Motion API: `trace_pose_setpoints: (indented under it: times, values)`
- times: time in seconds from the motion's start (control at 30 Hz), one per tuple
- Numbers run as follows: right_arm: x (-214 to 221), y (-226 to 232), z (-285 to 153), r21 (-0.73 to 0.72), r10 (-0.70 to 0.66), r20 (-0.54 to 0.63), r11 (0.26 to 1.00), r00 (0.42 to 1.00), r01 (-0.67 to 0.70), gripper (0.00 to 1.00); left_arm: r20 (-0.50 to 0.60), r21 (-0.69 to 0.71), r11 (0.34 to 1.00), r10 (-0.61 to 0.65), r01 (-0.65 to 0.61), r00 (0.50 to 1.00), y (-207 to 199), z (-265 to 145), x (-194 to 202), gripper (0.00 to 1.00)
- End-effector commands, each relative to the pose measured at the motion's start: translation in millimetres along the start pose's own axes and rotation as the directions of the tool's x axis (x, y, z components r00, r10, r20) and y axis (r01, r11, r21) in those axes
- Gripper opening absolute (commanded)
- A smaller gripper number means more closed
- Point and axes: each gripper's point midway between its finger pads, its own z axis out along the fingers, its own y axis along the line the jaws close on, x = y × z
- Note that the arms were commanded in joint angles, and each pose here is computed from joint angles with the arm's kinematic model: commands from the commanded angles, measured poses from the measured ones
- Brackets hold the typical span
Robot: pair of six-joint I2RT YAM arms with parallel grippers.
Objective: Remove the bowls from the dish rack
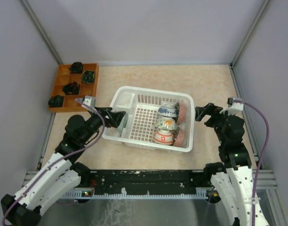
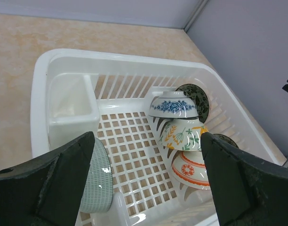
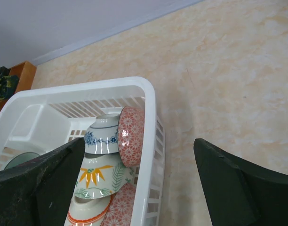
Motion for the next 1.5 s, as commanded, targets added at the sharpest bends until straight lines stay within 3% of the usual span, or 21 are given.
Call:
trace_pose_setpoints:
  times: [0.0, 0.1, 0.17, 0.33, 0.57, 0.9, 1.27, 1.47]
  values:
    - [-13, 9, -1, -0.036, -0.011, 0.043, 0.999, 0.999, 0.013, 0.99, 0.026, -0.037, 0.999, -0.004, 0.005, 1.0, 6, -2, -3, 0.99]
    - [-13, 5, -2, -0.015, -0.016, 0.045, 1.0, 0.999, 0.017, 0.99, 0.01, -0.072, 0.997, 0.008, -0.007, 1.0, 12, -3, -2, 0.99]
    - [-16, -11, -3, 0.078, 0.002, 0.056, 0.997, 0.998, -0.006, 0.99, -0.004, -0.139, 0.99, 0.005, -0.005, 1.0, 23, -7, 0, 0.99]
    - [-18, -33, -7, 0.203, 0.004, 0.075, 0.979, 0.997, -0.019, 0.99, 0.051, -0.319, 0.948, 0.011, 0.006, 0.999, 56, -23, -5, 0.99]
    - [-19, -23, -5, 0.15, 0.006, 0.08, 0.989, 0.997, -0.018, 0.99, 0.133, -0.377, 0.926, 0.028, 0.024, 0.991, 67, -42, -18, 0.99]
    - [-19, -18, -6, 0.118, -0.007, 0.071, 0.993, 0.997, -0.001, 0.99, 0.145, -0.378, 0.925, 0.025, 0.032, 0.989, 68, -47, -18, 0.99]
    - [-16, -6, -6, 0.053, -0.025, 0.039, 0.998, 0.999, 0.023, 0.99, 0.066, -0.353, 0.936, 0.031, -0.005, 0.997, 63, -38, -8, 0.99]
    - [-15, 36, -2, -0.158, 0.015, -0.005, 0.987, 1.0, -0.015, 0.95, 0.024, -0.355, 0.935, 0.023, -0.013, 0.999, 63, -31, -2, 0.99]
